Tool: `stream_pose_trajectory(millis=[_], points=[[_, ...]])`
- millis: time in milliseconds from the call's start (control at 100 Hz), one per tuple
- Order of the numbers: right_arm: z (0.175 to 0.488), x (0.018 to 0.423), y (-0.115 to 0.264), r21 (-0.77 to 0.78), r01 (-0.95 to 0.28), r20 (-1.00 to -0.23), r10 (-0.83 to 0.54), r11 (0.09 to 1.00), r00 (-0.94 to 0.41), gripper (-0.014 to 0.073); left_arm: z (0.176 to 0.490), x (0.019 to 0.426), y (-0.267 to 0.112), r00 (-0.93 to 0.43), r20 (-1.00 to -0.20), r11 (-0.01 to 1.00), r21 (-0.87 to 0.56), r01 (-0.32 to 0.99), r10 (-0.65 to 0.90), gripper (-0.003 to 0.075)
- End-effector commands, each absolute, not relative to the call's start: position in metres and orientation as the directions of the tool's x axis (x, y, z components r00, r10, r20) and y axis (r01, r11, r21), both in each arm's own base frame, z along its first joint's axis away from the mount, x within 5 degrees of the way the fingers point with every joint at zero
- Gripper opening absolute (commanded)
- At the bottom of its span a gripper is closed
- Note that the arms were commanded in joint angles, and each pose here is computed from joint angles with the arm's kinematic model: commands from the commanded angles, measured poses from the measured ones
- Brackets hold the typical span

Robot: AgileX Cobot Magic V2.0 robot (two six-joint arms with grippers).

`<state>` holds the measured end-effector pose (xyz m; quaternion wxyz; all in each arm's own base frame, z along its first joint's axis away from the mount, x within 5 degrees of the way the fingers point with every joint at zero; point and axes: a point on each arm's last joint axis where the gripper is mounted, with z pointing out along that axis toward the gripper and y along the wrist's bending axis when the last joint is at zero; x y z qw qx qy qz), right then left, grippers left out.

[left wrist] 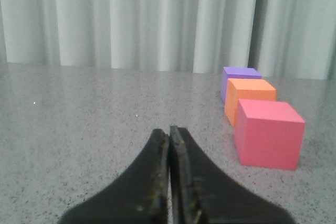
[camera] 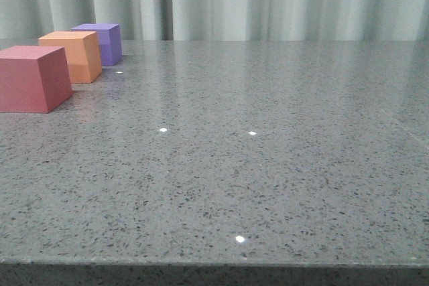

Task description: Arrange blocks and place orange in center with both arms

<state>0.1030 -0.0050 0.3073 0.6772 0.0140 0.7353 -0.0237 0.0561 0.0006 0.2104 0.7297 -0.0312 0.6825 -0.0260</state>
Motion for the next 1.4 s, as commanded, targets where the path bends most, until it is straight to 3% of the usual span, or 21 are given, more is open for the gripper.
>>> stream_pose_trajectory(millis=[0, 1389], points=[[0.3222, 0.1027, -0.0035, -0.040, 0.036, -0.999, -0.040, 0.999, 0.011, -0.0069, 0.2156, 0.0529, -0.0002, 0.205, -0.976, 0.997, -0.072, 0.012, -0.073, -0.0020], [0.3224, 0.1020, -0.0036, -0.083, 0.039, -0.996, -0.083, 0.996, 0.011, -0.0069, 0.2095, 0.0538, -0.0001, 0.183, -0.980, 0.997, -0.073, 0.010, -0.074, -0.0020]])
